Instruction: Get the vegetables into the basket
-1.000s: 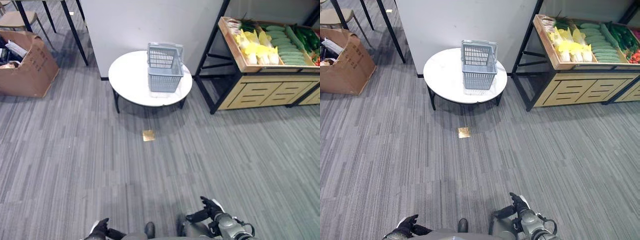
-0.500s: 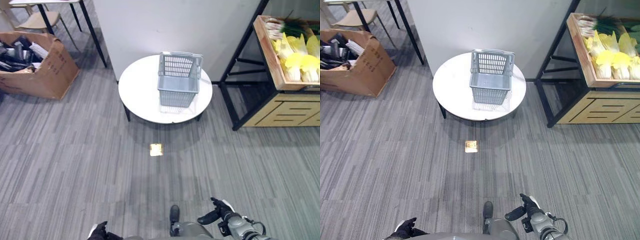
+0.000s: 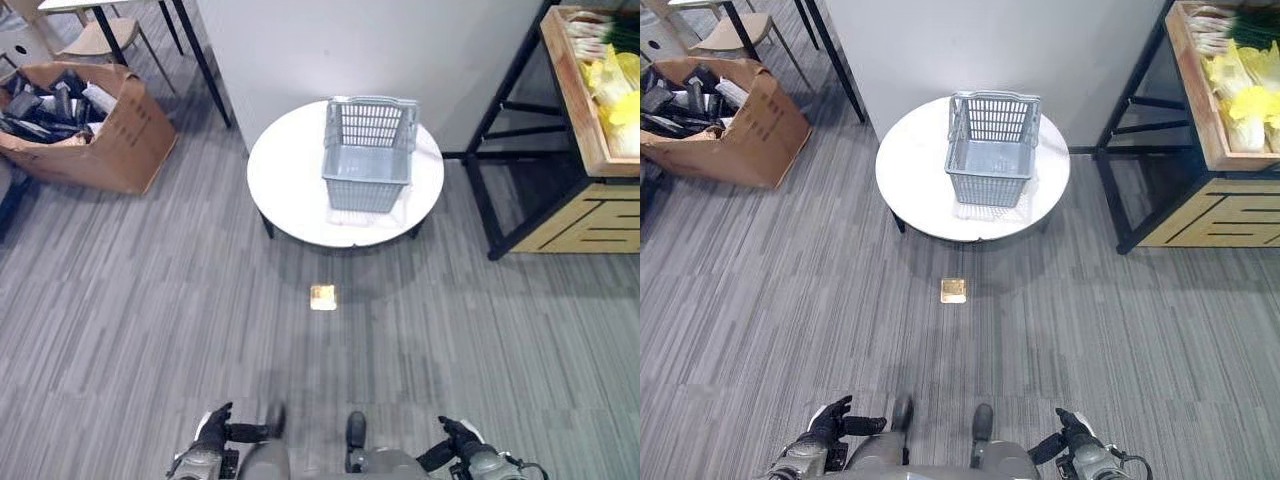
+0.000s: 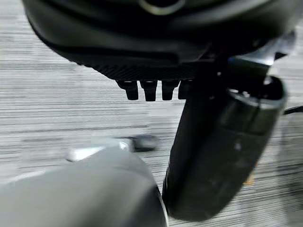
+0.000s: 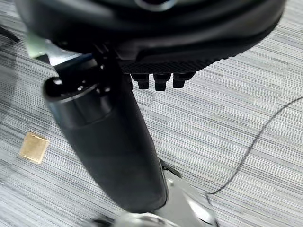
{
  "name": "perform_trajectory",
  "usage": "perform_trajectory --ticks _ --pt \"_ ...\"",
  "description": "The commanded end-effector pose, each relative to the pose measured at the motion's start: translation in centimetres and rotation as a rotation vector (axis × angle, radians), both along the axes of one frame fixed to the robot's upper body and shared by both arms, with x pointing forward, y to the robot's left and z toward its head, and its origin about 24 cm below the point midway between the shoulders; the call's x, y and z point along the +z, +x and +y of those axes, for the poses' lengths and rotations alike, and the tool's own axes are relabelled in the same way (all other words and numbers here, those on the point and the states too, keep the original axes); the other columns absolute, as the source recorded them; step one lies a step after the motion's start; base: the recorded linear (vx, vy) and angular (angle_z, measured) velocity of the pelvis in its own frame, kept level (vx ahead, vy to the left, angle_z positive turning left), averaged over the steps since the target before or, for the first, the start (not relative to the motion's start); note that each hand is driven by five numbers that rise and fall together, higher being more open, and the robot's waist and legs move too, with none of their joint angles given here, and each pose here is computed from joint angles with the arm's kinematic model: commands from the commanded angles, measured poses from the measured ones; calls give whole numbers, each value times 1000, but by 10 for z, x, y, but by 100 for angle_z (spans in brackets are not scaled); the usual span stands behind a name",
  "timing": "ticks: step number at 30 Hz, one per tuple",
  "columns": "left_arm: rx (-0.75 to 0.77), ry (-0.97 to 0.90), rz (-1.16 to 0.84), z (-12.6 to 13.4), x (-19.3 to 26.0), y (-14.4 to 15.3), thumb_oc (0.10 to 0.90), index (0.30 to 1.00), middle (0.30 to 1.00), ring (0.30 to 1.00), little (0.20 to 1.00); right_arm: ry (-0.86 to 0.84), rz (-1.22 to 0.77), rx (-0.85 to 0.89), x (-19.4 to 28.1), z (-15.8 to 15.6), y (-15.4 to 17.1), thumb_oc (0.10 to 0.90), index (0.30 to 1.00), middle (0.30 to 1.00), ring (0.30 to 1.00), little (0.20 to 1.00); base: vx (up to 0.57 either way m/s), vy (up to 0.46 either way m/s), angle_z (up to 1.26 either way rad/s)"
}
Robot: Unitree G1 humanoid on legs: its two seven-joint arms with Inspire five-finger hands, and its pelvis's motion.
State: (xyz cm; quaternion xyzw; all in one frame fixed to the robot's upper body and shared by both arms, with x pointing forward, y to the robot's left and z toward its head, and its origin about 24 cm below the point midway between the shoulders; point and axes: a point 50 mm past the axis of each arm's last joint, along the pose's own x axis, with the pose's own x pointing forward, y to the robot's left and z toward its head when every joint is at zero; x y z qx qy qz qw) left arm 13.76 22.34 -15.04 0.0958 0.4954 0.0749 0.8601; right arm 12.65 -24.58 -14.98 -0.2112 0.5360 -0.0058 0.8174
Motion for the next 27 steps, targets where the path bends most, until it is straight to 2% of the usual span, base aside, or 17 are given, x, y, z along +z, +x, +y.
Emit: perform_trajectory --ticks 1,6,13,20,27 --pt "-2 59 193 10 -14 -56 900 1000 1000 1000 1000 -11 15 -5 -3 -3 -13 900 1000 1000 1000 1000 241 233 -68" --pt "-16 72 218 15 -14 -60 900 1000 1000 1000 1000 3 38 16 -5 3 -16 900 1000 1000 1000 1000 159 237 -52" --pt "-53 106 179 24 -8 -44 900 1000 1000 1000 1000 39 31 83 -7 22 -6 900 1000 1000 1000 1000 94 221 -19" --pt "-69 113 222 30 -9 -53 900 1000 1000 1000 1000 52 11 82 -6 26 0 900 1000 1000 1000 1000 119 217 -7" --pt "-41 97 249 29 -11 -62 900 1000 1000 1000 1000 96 -61 87 0 35 18 900 1000 1000 1000 1000 324 -106 12"
